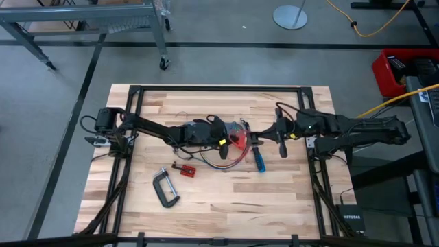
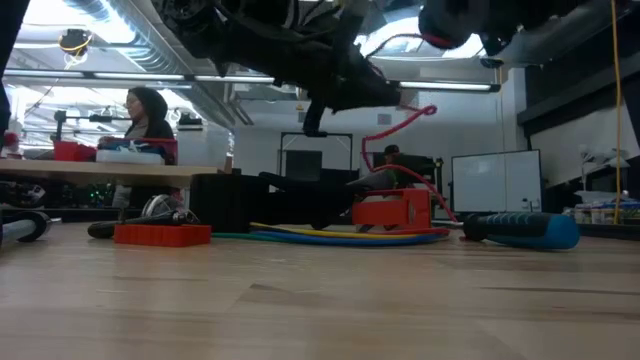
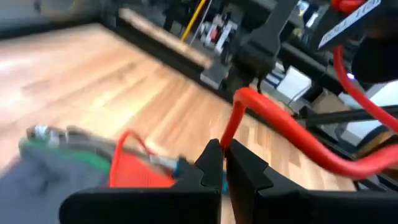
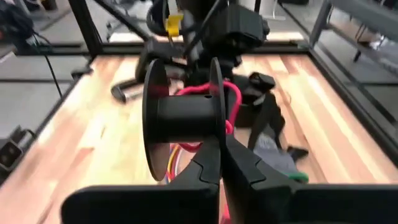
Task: Coil cords
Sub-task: Coil the red wire cable onto the black spool
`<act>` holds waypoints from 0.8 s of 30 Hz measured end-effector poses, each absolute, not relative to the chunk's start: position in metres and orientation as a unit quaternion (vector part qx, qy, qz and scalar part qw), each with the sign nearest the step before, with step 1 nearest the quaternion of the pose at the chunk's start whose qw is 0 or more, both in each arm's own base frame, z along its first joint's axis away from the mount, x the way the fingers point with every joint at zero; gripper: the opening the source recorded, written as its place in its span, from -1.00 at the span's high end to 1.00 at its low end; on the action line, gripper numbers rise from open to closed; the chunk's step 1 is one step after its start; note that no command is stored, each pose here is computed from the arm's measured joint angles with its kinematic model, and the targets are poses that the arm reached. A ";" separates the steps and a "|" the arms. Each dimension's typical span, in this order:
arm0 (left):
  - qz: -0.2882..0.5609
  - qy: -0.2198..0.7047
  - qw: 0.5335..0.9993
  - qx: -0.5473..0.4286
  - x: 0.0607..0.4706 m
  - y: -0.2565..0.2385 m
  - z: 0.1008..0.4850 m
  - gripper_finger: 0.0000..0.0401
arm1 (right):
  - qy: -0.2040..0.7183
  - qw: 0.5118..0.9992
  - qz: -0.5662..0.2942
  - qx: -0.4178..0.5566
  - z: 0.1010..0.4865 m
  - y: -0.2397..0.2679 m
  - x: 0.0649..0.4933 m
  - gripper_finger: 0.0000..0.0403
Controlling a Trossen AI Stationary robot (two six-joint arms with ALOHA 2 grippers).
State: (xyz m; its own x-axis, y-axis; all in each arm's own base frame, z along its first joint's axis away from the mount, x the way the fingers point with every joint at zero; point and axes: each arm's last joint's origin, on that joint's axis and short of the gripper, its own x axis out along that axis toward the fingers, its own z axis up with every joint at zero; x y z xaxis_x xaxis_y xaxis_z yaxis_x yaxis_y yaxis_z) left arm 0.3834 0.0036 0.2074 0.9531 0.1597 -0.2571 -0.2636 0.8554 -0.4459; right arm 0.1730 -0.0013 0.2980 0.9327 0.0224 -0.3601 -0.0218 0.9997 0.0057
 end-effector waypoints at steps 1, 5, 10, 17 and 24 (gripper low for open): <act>0.112 0.117 0.954 -0.253 0.382 0.004 0.207 1.00 | 0.194 0.981 0.010 0.001 0.296 -0.001 0.172 0.98; 0.125 0.146 0.948 -0.254 0.373 0.007 0.215 1.00 | 0.230 0.973 0.007 0.015 0.289 -0.001 0.169 0.98; 0.134 0.140 0.945 -0.265 0.364 0.014 0.231 1.00 | 0.246 0.969 -0.012 0.029 0.280 -0.002 0.170 0.98; 0.133 0.112 0.936 -0.307 0.359 0.025 0.245 1.00 | 0.281 0.957 -0.069 0.033 0.265 -0.005 0.184 0.98; 0.161 0.163 0.913 -0.337 0.353 0.041 0.234 1.00 | 0.317 0.946 -0.056 0.037 0.247 -0.005 0.207 0.98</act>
